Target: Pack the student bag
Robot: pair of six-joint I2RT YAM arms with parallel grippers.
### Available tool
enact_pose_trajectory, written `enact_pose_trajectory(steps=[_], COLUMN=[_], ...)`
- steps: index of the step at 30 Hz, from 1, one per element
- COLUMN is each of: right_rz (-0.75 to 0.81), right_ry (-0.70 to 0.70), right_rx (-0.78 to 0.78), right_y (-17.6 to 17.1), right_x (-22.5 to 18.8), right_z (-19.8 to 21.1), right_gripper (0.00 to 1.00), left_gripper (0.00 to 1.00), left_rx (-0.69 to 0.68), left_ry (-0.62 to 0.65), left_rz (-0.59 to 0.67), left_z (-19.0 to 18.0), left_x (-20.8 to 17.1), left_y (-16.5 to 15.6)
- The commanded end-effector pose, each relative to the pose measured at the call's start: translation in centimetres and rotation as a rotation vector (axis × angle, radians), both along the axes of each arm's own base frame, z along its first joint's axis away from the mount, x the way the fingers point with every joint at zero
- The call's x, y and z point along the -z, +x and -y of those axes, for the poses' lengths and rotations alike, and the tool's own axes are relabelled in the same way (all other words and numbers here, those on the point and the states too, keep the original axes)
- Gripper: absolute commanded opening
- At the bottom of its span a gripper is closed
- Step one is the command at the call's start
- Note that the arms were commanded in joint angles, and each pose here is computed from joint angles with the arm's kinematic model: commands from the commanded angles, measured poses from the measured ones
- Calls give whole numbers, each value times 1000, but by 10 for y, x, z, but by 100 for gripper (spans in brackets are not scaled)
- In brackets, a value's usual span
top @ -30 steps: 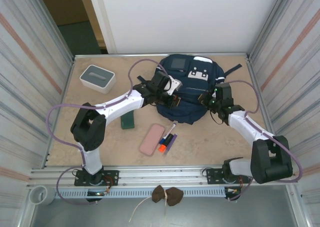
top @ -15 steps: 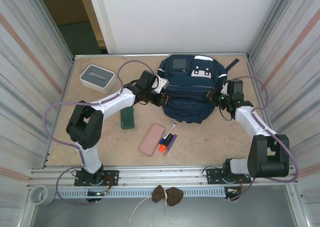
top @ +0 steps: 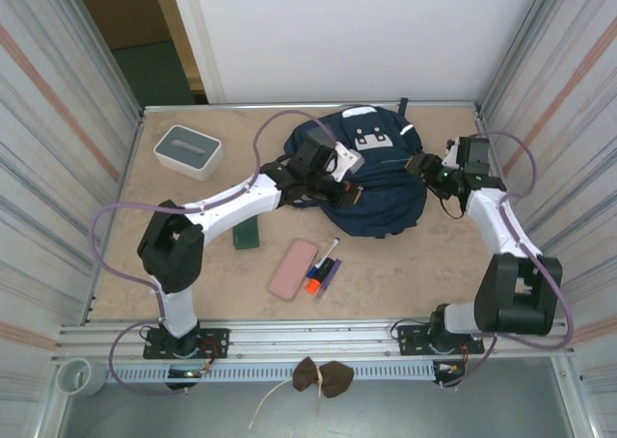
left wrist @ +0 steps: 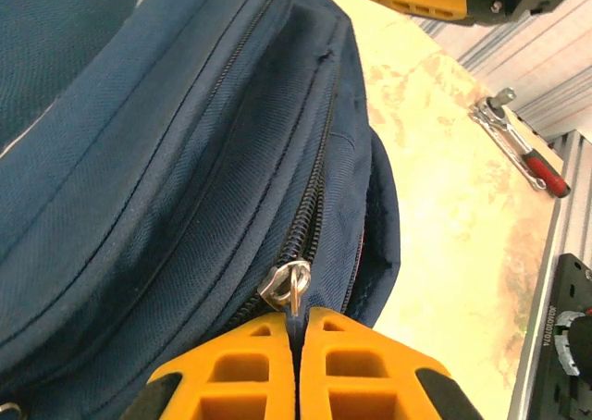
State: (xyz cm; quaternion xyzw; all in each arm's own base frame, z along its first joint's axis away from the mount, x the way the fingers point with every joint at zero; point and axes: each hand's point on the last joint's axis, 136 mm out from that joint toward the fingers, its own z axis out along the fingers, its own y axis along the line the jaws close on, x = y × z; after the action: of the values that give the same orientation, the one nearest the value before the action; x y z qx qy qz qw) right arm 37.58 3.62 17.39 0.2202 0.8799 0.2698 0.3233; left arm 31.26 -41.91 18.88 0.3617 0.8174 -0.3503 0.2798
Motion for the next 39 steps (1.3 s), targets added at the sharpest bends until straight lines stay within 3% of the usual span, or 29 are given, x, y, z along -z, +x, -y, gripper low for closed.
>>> enact_pose_trajectory(steps=[1,8,14,17,21,25,32,39], right_rz=[4,5,-8,11,38,51,47,70], right_ry=[62,126,111,96,38,-28,-7,52], right_rx=[-18,-74,-46,-9,17,53,29,-51], right_y=[-25,-31,-27,-20,-13,-14,-17,-14], right_x=[-6,0,15,18,14,13,12,1], right_z=[-13,-54,-71,-66,-54,-35,-23,-42], right_gripper=[72,74,67,52,21,4,0,0], left_gripper=[0,0,0,0,0,0,0,0], left_rx=[62,63,67,76,66,19,-145,-363], left_ry=[-64,-39,-33,-27,4,40,88,173], left_rz=[30,23,16,17,27,34,14,23], left_z=[19,20,20,19,12,-10,-83,-143], left_x=[-23,-12,-8,-5,2,10,35,62], left_y=[-6,-9,-11,-14,-14,-8,22,83])
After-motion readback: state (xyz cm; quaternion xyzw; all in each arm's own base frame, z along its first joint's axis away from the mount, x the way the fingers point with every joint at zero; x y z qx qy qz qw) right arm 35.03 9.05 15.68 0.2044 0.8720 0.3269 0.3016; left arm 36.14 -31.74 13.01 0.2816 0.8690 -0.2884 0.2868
